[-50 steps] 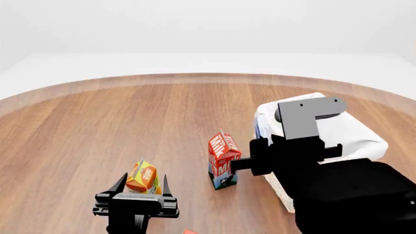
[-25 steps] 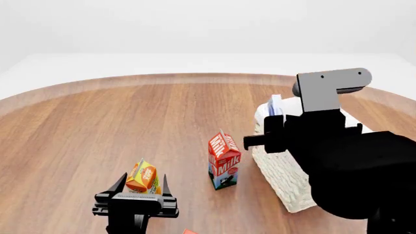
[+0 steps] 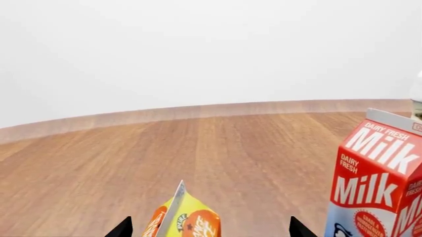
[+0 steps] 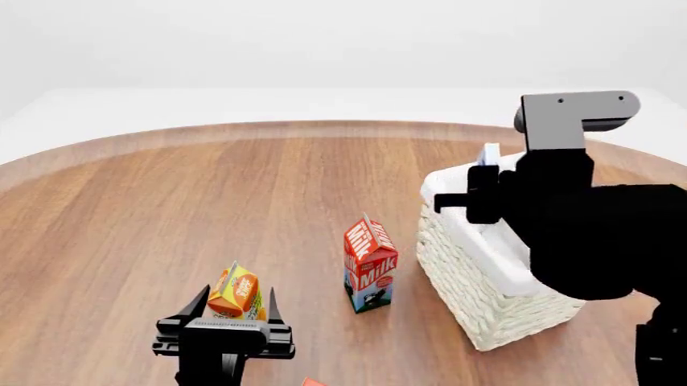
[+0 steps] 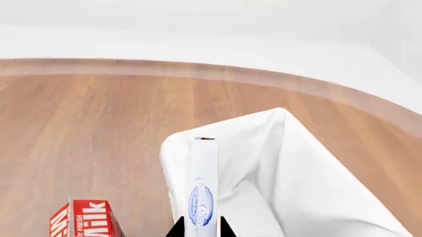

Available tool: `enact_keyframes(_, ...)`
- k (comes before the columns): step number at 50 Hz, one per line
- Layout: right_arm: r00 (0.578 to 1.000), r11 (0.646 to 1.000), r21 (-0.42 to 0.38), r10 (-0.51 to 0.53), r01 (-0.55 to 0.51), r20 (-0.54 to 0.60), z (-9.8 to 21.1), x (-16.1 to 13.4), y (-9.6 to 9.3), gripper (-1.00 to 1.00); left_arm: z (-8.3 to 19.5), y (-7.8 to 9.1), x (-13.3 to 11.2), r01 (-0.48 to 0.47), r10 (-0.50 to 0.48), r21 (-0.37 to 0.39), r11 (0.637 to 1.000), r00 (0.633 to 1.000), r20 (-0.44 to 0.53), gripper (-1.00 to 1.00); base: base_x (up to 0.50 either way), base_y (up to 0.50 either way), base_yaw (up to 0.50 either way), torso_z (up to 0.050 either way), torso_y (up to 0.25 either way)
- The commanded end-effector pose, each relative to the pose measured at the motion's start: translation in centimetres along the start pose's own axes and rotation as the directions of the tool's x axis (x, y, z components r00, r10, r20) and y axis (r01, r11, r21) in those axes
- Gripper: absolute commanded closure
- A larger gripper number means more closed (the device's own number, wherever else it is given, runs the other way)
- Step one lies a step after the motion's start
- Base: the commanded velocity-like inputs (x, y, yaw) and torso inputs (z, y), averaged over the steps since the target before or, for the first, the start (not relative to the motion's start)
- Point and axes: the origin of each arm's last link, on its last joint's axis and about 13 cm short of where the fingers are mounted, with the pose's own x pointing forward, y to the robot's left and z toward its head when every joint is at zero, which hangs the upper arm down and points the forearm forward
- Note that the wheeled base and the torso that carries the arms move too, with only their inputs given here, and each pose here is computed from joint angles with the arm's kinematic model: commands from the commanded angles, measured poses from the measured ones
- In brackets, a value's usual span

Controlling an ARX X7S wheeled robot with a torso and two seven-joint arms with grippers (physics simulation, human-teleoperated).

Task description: Pick up the cream cheese box and the butter, and put them in the basket.

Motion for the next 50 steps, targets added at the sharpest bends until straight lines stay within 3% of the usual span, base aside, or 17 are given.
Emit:
enact_keyframes(1, 0.996, 0.997, 0.022, -0.076, 0.077, -0.043, 0.7, 2.2, -1.3, 1.00, 0.0, 0.0, 0.0, -0.002, 0.002, -0.001, 1.000, 1.000, -0.001, -1.00, 0.00, 0.00, 0.00, 0.000, 0.010)
enact_keyframes(14, 0.984, 0.991, 0.064, -0.105, 0.115, -0.143, 0.5, 5.1, -2.0, 1.00, 0.0, 0.0, 0.0, -0.003, 0.003, 0.000, 1.000, 1.000, -0.001, -1.00, 0.00, 0.00, 0.00, 0.000, 0.000)
enact_keyframes(50, 0.962, 0.976, 0.153, -0.117, 0.157, -0.245, 0.7, 7.2, -3.4, 1.00, 0.1, 0.0, 0.0, -0.001, 0.001, 0.002, 1.000, 1.000, -0.001, -1.00, 0.00, 0.00, 0.00, 0.000, 0.001)
